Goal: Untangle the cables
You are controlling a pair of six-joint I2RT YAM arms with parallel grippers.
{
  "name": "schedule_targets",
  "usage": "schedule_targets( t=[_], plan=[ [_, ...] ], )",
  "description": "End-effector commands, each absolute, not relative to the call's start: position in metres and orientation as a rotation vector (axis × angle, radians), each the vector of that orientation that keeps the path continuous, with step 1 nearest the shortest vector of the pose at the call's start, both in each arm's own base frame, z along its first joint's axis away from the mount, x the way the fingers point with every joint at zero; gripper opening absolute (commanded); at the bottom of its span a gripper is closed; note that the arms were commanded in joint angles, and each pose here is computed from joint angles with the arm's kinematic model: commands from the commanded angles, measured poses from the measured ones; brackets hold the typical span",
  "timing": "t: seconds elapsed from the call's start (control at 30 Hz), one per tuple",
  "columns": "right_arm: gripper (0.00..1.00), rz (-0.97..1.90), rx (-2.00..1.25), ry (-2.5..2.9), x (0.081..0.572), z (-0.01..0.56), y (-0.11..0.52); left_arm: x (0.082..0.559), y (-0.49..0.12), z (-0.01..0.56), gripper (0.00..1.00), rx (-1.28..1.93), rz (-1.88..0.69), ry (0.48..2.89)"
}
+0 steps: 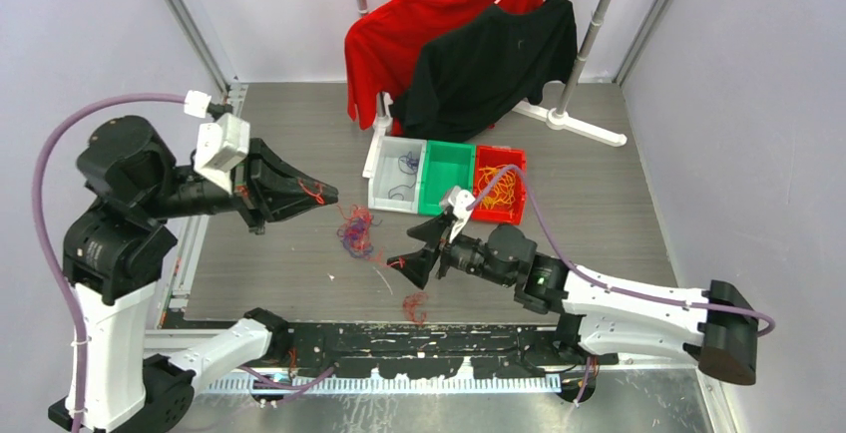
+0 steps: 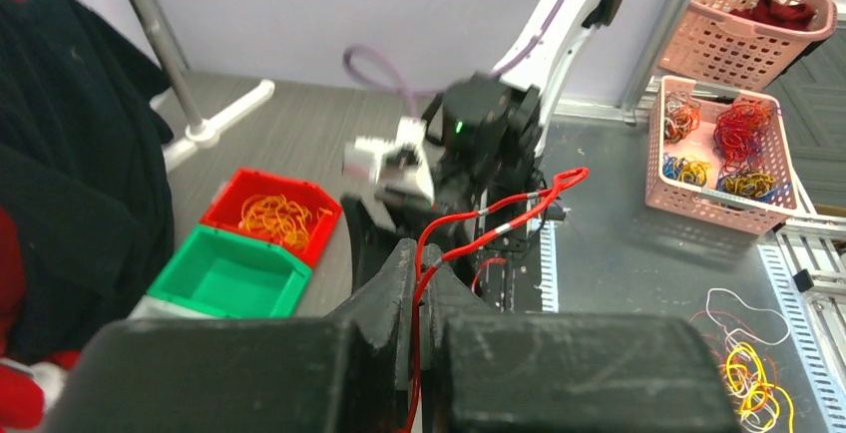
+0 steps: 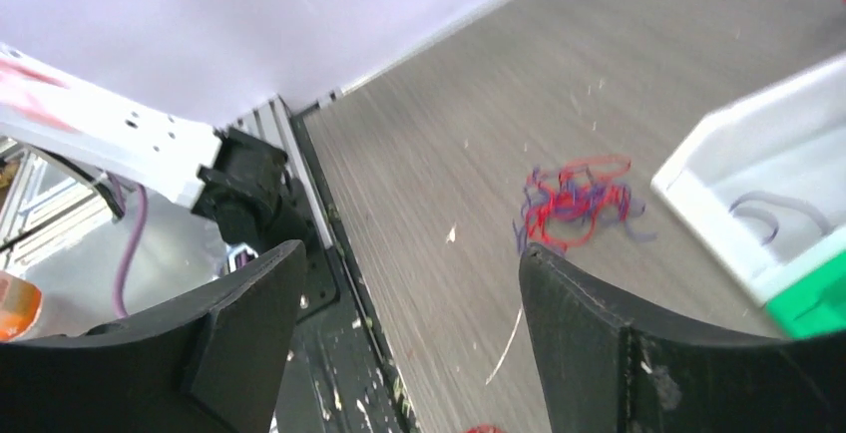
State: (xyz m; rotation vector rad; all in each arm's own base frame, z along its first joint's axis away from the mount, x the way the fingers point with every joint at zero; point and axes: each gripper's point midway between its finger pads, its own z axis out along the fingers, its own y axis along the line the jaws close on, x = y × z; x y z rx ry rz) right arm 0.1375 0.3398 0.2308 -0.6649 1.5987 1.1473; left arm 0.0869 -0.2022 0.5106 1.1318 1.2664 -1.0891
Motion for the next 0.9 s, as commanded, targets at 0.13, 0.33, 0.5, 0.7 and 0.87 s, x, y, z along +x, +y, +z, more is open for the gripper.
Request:
schedule_targets(
  t=[0.13, 0.33, 0.5, 0.7, 0.87],
  plan=[
    [0.83, 1.172, -0.802, 1.348, 0.122, 0.335, 0.339, 0.114, -0.209, 0.479, 0.00, 1.109, -1.052, 1.312],
    [0.82, 1.213, -0.903, 1.333, 0.116, 0.348, 0.364, 0.122, -0.213, 0.467, 0.00, 1.097, -1.076, 1.352],
    [0.71, 1.107, -0.841, 1.385, 0.146, 0.342, 0.381, 0.120, -0.215, 0.465, 0.00, 1.082, -1.111, 1.374],
    [0.39, 1.119, -0.734, 1.353, 0.159, 0.356, 0.387, 0.116, -0.215, 0.454, 0.00, 1.069, -1.152, 1.407],
    [0.01, 1.208, -0.548, 1.361, 0.166, 0.372, 0.375, 0.121, -0.216, 0.433, 0.00, 1.058, -1.153, 1.454]
  ],
)
